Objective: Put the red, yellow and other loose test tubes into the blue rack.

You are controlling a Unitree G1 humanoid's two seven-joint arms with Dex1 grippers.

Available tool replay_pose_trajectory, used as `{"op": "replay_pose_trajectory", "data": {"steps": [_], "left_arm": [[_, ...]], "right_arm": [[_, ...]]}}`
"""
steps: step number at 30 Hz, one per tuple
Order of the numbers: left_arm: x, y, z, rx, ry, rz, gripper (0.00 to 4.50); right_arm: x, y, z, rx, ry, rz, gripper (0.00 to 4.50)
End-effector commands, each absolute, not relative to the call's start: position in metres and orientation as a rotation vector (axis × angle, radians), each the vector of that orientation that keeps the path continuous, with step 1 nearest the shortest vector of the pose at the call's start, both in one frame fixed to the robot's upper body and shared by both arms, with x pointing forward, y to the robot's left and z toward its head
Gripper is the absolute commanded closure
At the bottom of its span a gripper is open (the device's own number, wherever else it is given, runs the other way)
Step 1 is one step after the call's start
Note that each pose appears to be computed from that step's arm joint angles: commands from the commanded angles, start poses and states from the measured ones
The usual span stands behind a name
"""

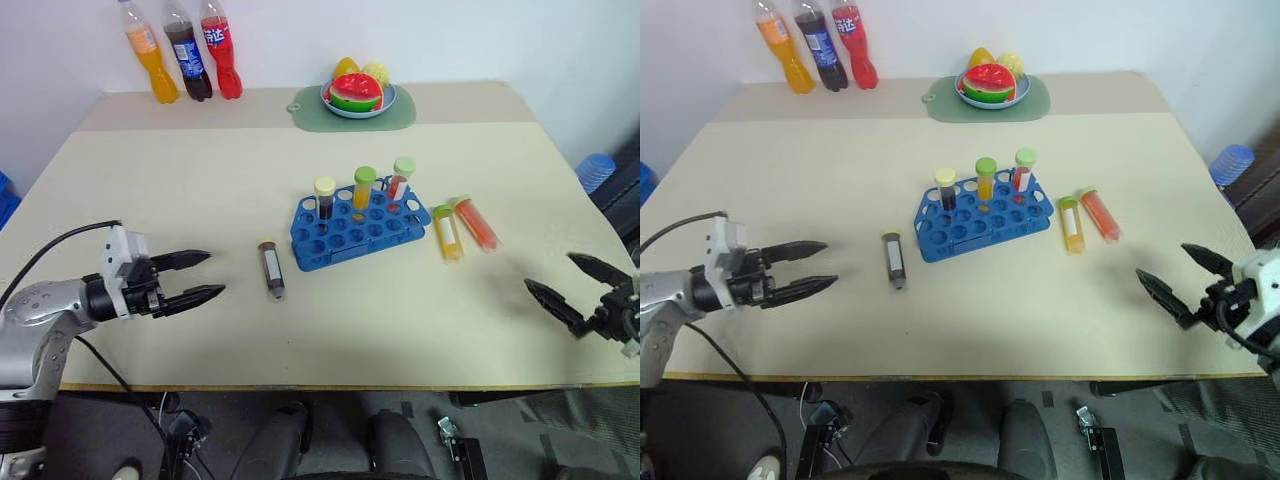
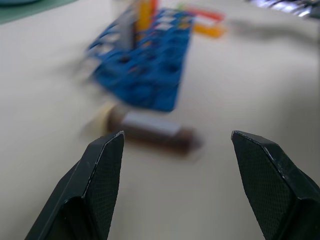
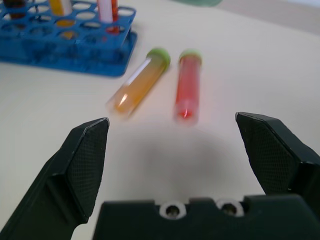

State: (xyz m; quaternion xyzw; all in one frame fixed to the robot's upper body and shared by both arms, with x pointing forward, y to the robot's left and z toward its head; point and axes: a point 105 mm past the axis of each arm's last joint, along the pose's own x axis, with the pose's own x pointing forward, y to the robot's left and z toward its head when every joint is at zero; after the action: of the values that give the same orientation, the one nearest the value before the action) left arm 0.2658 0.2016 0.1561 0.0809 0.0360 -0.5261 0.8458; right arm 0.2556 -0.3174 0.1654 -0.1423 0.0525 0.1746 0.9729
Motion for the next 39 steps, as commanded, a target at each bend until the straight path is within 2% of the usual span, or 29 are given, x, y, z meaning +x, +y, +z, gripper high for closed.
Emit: {"op": "replay_pose_trajectory", "data": {"steps": [1, 5, 13, 20, 26, 32, 33, 35, 39], "left_arm": [[0.263, 0.181, 0.164, 0.197, 0.040, -1.184, 0.99], [0.266, 0.159, 0.168, 0.190, 0.006, -1.242, 0.99], [0.254, 0.149, 0.165, 0.161, 0.013, -1.239, 0.99], [0.241, 0.157, 0.164, 0.150, 0.034, -1.171, 0.99], [0.225, 0.159, 0.163, 0.128, 0.052, -1.115, 0.99], [0.218, 0.160, 0.162, 0.123, 0.060, -1.083, 0.99], [0.218, 0.160, 0.162, 0.122, 0.061, -1.080, 0.93], [0.216, 0.161, 0.163, 0.122, 0.062, -1.070, 0.93], [0.213, 0.165, 0.163, 0.119, 0.066, -1.044, 0.93]], "right_arm": [[0.277, -0.314, 0.178, -0.302, 0.140, 0.343, 0.00], [0.326, -0.315, 0.185, -0.265, 0.337, 0.353, 0.00], [0.384, -0.322, 0.182, -0.164, 0.581, 0.299, 0.00], [0.405, -0.306, 0.175, -0.126, 0.663, 0.316, 0.00], [0.418, -0.275, 0.178, -0.107, 0.671, 0.388, 0.00], [0.423, -0.260, 0.160, -0.186, 0.722, 0.406, 0.00], [0.424, -0.260, 0.157, -0.206, 0.729, 0.397, 0.55], [0.424, -0.257, 0.151, -0.231, 0.746, 0.398, 1.26], [0.425, -0.259, 0.149, -0.260, 0.752, 0.375, 3.34]]}}
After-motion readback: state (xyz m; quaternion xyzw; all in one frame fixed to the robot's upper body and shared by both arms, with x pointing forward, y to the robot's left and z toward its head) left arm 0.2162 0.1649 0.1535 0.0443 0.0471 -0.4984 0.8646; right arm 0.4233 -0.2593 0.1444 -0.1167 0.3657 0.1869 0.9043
